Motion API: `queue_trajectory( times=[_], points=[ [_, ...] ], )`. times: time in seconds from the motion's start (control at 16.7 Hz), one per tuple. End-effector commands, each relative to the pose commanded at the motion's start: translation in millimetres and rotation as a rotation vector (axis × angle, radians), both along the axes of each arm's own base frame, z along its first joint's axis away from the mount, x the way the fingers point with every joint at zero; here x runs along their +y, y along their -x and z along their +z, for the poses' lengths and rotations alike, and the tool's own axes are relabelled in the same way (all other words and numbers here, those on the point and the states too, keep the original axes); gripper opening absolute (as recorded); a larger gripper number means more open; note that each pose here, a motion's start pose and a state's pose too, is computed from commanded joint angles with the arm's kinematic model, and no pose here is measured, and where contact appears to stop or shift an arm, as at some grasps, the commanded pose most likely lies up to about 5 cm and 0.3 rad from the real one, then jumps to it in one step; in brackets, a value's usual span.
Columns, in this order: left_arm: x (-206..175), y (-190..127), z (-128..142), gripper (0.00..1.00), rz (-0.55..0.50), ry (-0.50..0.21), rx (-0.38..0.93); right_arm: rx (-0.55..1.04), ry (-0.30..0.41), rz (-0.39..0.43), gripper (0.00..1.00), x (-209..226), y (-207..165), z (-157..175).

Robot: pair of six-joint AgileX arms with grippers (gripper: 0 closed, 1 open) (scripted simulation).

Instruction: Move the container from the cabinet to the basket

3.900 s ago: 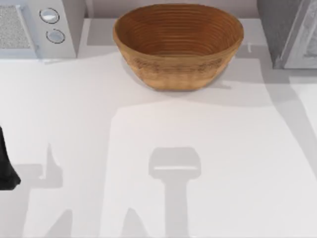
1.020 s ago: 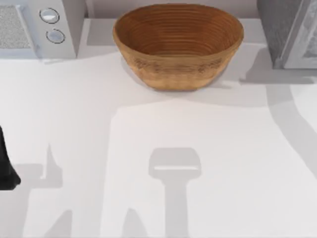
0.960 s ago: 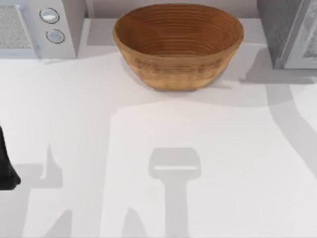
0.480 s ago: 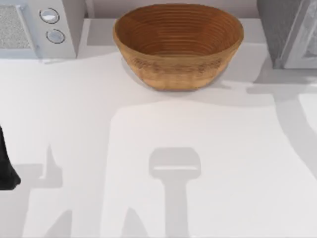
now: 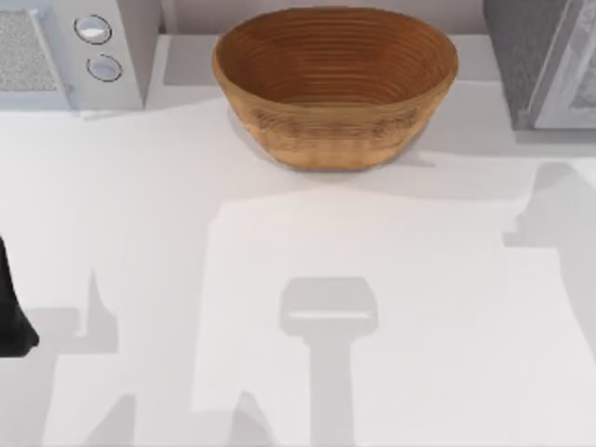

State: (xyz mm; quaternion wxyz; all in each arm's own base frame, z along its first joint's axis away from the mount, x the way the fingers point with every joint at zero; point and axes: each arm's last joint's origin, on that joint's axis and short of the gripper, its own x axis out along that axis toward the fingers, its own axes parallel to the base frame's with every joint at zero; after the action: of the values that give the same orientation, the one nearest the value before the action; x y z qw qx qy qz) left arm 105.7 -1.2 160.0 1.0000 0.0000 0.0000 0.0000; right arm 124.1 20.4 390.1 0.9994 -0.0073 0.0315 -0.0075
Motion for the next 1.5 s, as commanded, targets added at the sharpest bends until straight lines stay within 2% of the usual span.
queue_trajectory(
  times=[0.36,0.48,0.66,0.78,1.2,1.5],
  points=[
    [0,0,0,1.00,0.000,0.000,0.000,0.026,-0.008,0.006,0.00,-15,15,-153],
    [0,0,0,1.00,0.000,0.000,0.000,0.002,-0.012,0.010,0.00,-18,17,-188],
    [0,0,0,1.00,0.000,0.000,0.000,-0.042,-0.015,0.014,0.00,-21,18,-220],
    [0,0,0,1.00,0.000,0.000,0.000,-0.061,-0.015,0.015,0.00,-21,18,-229],
    [0,0,0,1.00,0.000,0.000,0.000,-0.051,-0.017,0.017,0.00,-21,18,-230],
    [0,0,0,1.00,0.000,0.000,0.000,-0.110,-0.020,0.014,0.00,-14,10,-176]
  ],
)
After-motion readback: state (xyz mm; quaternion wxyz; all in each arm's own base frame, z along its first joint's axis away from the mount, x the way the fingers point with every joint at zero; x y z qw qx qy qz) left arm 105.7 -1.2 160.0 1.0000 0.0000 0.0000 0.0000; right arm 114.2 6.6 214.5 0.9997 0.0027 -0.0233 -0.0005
